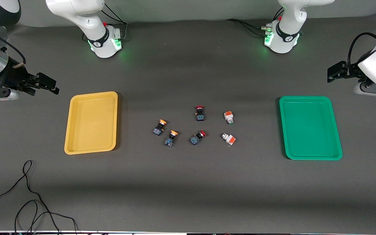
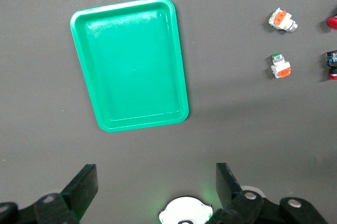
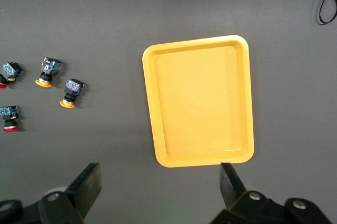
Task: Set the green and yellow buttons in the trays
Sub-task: 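Move the right gripper over the yellow buttons while the left gripper reaches green buttons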
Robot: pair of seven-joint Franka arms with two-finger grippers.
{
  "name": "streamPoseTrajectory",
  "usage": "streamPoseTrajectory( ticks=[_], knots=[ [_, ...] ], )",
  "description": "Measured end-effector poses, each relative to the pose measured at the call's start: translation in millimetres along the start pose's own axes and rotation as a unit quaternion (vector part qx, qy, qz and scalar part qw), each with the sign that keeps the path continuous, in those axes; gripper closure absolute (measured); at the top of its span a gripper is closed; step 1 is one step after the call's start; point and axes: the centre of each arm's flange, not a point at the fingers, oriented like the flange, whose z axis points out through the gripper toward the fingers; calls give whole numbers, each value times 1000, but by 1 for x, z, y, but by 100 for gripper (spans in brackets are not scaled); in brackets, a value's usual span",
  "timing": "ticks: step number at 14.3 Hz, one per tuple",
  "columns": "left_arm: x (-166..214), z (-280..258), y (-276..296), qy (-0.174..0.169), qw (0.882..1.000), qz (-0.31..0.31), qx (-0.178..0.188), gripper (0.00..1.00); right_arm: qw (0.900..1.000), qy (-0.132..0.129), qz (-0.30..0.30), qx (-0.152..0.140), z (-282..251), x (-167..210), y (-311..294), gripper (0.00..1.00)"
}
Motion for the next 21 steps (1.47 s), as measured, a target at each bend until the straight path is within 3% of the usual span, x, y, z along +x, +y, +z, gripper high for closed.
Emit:
streamPoseTrajectory(
  ticks=[8,13,17,21],
  knots=[
    [1,2,0,-2,1000,0,0,0,1000,-4,0,-1,2,3,-1,0],
    [1,5,2,-5,1000,2,-1,0,999,-36,2,-5,32,14,-7,0],
    [8,19,35,-11,1000,7,-6,0,997,-75,0,-19,82,31,-84,0],
    [18,32,141,3,1000,-29,-3,0,994,-105,36,-3,142,53,-177,0]
  ],
)
